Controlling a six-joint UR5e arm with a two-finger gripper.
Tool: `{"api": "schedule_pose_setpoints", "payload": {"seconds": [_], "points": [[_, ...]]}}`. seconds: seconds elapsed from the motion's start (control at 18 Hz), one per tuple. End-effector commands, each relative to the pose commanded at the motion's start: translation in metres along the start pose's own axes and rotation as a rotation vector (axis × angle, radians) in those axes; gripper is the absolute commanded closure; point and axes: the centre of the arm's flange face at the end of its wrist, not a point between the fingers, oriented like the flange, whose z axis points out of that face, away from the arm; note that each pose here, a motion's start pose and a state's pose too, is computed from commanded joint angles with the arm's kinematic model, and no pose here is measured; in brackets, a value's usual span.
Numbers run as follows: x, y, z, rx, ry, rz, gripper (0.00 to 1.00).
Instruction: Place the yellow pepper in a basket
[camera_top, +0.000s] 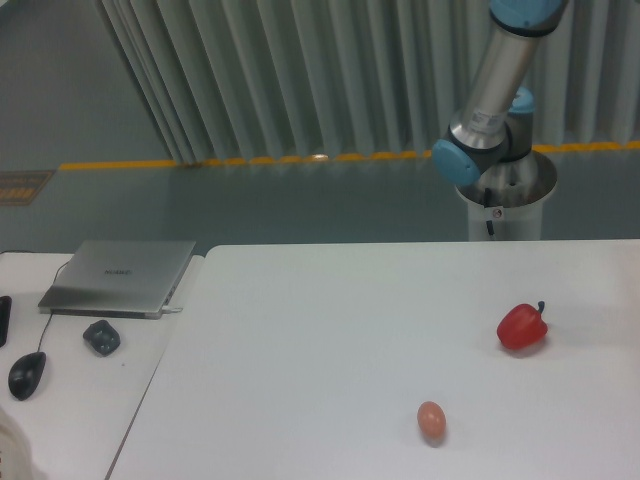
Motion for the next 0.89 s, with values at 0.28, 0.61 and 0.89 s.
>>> {"api": "schedule_pose_setpoints", "payload": {"seconds": [0.28, 0.61, 0.89], "points": [[0.007, 0.005, -0.01, -0.016, -0.006, -0.01, 0.0], [-0.004, -0.024, -0.016, -0.012, -0.003, -0.037, 0.0], [-0.046, -0.083, -0.029, -0.062, 0.059, -0.098, 0.0]]}}
